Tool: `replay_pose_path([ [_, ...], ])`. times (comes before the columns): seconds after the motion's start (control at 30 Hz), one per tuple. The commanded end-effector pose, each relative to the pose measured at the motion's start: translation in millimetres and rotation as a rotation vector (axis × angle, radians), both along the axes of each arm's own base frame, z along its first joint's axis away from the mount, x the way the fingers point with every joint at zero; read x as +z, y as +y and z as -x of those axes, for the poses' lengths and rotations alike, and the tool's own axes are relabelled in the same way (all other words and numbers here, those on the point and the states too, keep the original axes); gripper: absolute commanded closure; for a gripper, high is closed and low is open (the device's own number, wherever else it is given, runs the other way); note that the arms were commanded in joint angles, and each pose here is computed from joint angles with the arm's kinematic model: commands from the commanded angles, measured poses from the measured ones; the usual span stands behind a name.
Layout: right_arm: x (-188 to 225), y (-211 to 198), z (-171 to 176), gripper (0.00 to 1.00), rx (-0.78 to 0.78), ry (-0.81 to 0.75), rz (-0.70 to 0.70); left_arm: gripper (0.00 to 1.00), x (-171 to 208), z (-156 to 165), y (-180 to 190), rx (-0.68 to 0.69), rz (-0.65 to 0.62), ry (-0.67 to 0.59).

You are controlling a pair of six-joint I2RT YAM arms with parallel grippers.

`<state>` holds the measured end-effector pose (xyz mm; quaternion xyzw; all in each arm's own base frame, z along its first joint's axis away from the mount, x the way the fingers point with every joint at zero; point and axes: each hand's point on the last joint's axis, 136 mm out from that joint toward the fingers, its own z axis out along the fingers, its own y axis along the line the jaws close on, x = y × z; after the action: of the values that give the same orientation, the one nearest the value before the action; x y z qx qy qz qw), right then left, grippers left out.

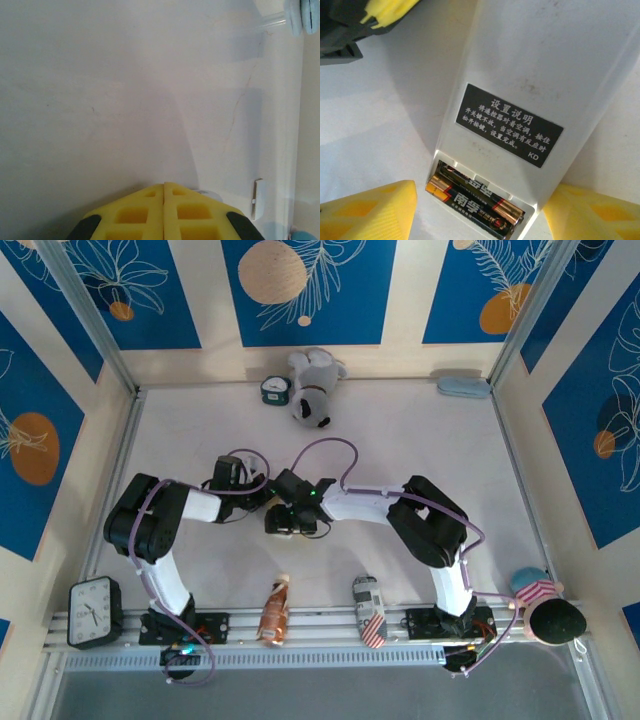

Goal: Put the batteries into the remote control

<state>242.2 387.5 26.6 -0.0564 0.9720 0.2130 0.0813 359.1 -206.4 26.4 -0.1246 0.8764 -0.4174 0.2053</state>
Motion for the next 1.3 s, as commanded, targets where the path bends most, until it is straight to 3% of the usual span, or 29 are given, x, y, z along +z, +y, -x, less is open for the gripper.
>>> replay_pose_path([
  [0.0, -32.1, -32.1, 16.5, 0.29, -0.026, 0.084, 0.123, 0.93, -10.5, 16.6, -7.3, -0.048, 0.005, 0.056],
  [1.27, -55.0, -52.0, 14.7, 0.36, -0.110, 0.147, 0.277, 0.93, -10.5, 16.6, -7.4, -0.045, 0.012, 0.057],
])
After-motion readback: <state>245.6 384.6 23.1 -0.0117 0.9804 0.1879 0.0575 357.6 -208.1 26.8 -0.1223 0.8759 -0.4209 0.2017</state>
